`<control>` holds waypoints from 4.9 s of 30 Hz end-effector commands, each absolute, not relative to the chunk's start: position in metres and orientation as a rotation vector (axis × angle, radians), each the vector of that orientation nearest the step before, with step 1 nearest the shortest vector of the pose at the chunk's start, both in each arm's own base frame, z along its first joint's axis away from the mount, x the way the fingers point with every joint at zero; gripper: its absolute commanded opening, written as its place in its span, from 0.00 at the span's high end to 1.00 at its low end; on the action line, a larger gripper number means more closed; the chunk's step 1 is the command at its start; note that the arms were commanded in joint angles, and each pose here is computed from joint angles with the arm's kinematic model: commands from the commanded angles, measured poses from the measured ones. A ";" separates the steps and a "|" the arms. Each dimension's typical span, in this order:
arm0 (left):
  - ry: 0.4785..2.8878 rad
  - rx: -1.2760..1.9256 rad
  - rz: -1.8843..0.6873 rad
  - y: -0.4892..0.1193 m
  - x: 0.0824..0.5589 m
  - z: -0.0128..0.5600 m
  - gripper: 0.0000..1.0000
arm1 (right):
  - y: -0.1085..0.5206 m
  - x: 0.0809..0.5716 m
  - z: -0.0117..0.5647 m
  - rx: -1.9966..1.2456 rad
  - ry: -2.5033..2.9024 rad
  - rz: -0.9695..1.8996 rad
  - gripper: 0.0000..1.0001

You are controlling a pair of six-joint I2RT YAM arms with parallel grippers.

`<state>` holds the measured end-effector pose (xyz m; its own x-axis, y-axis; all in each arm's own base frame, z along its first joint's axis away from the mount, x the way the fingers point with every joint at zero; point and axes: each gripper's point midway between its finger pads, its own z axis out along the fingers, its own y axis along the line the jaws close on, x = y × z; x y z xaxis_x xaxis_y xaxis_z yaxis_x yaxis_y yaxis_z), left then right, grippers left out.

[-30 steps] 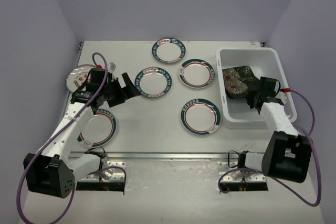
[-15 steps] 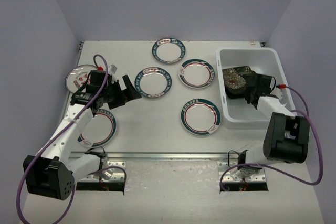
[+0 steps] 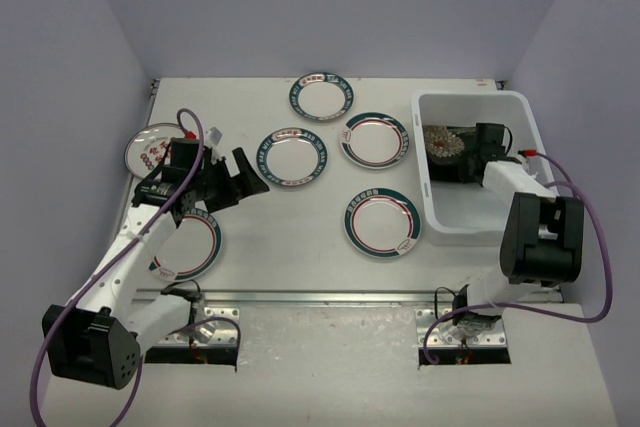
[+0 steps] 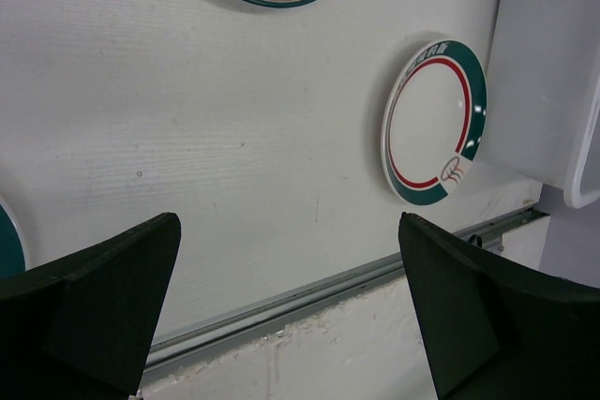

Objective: Place the plates into the plastic bin on the countertop

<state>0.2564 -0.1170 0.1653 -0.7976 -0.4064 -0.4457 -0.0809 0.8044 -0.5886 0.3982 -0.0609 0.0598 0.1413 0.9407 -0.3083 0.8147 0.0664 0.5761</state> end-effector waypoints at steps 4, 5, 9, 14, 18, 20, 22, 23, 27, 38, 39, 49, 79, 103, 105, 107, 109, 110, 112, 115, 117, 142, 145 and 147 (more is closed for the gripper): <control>2.375 -0.349 -0.788 -0.120 0.256 0.175 0.00 | -0.057 0.391 0.060 1.804 1.672 0.219 1.00; 2.377 -0.349 -0.792 -0.121 0.256 0.174 0.00 | -0.057 0.392 0.059 1.806 1.677 0.221 0.99; 2.394 -0.349 -0.809 -0.123 0.254 0.169 0.00 | -0.050 0.395 0.046 1.809 1.781 0.195 0.94; 2.386 -0.339 -0.825 -0.125 0.255 0.171 0.00 | -0.042 0.394 0.030 1.791 1.949 0.145 0.92; 2.392 -0.335 -0.823 -0.125 0.254 0.169 0.00 | -0.041 0.386 0.025 1.780 1.994 0.121 0.65; 2.397 -0.332 -0.827 -0.125 0.253 0.168 0.00 | -0.038 0.383 0.023 1.777 2.013 0.122 0.50; 2.400 -0.330 -0.827 -0.125 0.252 0.167 0.00 | -0.038 0.379 0.026 1.770 2.021 0.121 0.47; 2.401 -0.327 -0.826 -0.125 0.253 0.166 0.00 | -0.037 0.378 0.028 1.763 2.021 0.124 0.45; 2.402 -0.321 -0.829 -0.126 0.254 0.166 0.00 | -0.039 0.378 0.039 1.730 2.014 0.132 0.30; 2.420 -0.316 -0.771 -0.121 0.263 0.158 0.00 | -0.021 0.373 0.099 1.614 2.072 0.261 0.01; 2.429 -0.319 -0.768 -0.121 0.264 0.156 0.00 | -0.015 0.373 0.103 1.594 2.087 0.303 0.01; 2.419 -0.252 -0.945 -0.173 0.286 0.147 0.00 | 0.054 0.383 0.238 0.845 2.057 0.355 0.01; 2.725 -0.008 -1.181 -0.339 0.294 -0.022 0.72 | 0.146 0.248 0.272 -0.013 2.184 0.766 0.06; 2.182 0.263 -1.482 -0.255 0.247 0.220 1.00 | 0.163 0.266 0.224 -0.229 2.299 0.911 0.01; 2.154 0.296 -1.576 -0.260 0.237 0.233 1.00 | 0.175 0.266 0.229 -0.258 2.279 1.008 0.06; 2.093 0.314 -1.607 -0.262 0.238 0.246 1.00 | 0.179 0.270 0.228 -0.256 2.275 1.040 0.16; 2.072 0.304 -1.620 -0.263 0.239 0.251 1.00 | 0.184 0.269 0.229 -0.256 2.268 1.103 0.31; 2.066 0.296 -1.626 -0.263 0.240 0.254 1.00 | 0.185 0.269 0.229 -0.258 2.267 1.123 0.40; 2.047 0.285 -1.636 -0.262 0.242 0.259 1.00 | 0.186 0.269 0.227 -0.255 2.273 1.142 0.53; 2.034 0.268 -1.629 -0.259 0.248 0.263 1.00 | 0.182 0.269 0.225 -0.240 2.273 1.155 0.81; 2.045 0.242 -1.614 -0.255 0.254 0.261 1.00 | 0.177 0.268 0.228 -0.214 2.263 1.175 0.97; 2.284 -0.251 -1.014 -0.158 0.300 0.191 0.00 | -0.106 0.315 0.141 1.887 1.246 0.359 1.00; 2.268 -0.231 -1.030 -0.160 0.299 0.194 0.00 | -0.116 0.333 0.138 1.805 1.254 0.333 1.00; 2.253 -0.219 -1.035 -0.160 0.299 0.196 0.00 | -0.118 0.339 0.132 1.807 1.267 0.321 1.00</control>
